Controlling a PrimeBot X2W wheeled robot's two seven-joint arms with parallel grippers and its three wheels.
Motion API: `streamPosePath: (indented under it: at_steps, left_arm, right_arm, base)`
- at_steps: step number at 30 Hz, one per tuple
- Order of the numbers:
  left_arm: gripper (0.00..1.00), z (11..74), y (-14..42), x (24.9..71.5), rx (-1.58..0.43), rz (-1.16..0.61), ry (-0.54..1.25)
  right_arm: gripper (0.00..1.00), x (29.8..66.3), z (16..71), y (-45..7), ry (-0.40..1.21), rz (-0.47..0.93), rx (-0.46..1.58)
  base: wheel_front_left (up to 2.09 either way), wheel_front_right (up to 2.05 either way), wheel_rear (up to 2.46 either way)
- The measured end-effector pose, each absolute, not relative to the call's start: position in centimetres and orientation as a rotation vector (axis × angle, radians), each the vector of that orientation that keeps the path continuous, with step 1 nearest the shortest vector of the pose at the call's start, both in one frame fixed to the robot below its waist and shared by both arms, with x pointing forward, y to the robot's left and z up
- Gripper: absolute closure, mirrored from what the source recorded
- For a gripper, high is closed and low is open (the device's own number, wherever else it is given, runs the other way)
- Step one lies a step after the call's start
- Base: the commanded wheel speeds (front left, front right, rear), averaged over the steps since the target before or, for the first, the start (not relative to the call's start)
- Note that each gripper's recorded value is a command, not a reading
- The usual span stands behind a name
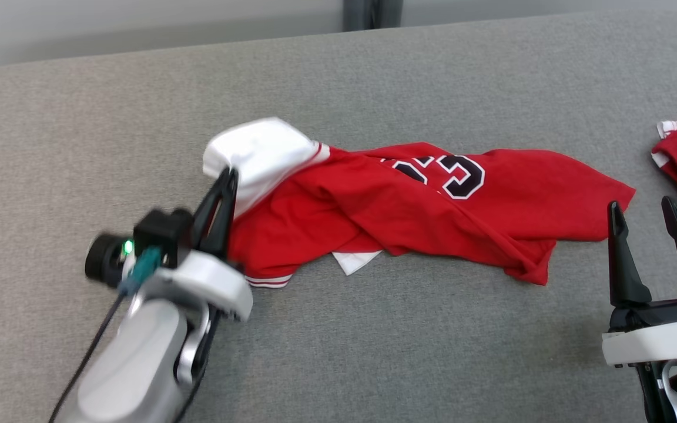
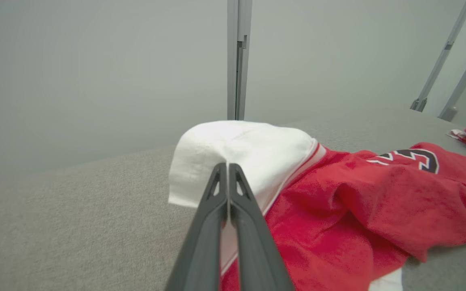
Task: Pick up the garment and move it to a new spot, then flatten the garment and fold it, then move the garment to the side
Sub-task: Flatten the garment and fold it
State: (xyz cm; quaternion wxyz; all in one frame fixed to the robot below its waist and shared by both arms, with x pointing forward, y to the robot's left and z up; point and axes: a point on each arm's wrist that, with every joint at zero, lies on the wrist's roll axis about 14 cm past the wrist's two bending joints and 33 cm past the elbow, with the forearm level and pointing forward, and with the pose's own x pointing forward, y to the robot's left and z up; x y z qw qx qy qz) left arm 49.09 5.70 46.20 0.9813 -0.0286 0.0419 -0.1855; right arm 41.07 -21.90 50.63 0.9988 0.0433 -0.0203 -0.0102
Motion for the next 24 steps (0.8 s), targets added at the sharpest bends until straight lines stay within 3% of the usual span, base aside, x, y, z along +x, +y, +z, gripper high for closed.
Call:
streamPosePath:
  at_steps: [13, 14, 15, 16, 24]
  left_arm:
    - [1.0, 42.3, 10.1, 40.0, -0.244, -0.178, 0.227]
    - [0.83, 41.8, 10.2, 39.8, -0.252, -0.168, 0.247]
    - [0.07, 41.5, 10.3, 39.7, -0.26, -0.163, 0.258]
    - [0.0, 41.4, 10.4, 39.7, -0.267, -0.159, 0.258]
    - [0.0, 45.8, 12.7, 41.9, -0.296, -0.071, 0.101]
  right_arm:
    - [0.0, 41.3, 51.5, -20.3, -0.048, 0.027, 0.091]
    - [0.0, 41.3, 51.6, -20.3, -0.048, 0.027, 0.092]
    - [0.0, 41.3, 51.5, -20.3, -0.045, 0.027, 0.092]
    - [0.0, 41.3, 51.5, -20.3, -0.046, 0.028, 0.094]
    - [0.0, 40.8, 52.1, -20.4, -0.061, 0.023, 0.105]
  base:
    - [0.0, 0.0, 0.0]
    - [0.0, 0.0, 0.0]
    - [0.0, 0.0, 0.0]
    - [0.0, 0.0, 0.0]
    - [0.0, 0.0, 0.0]
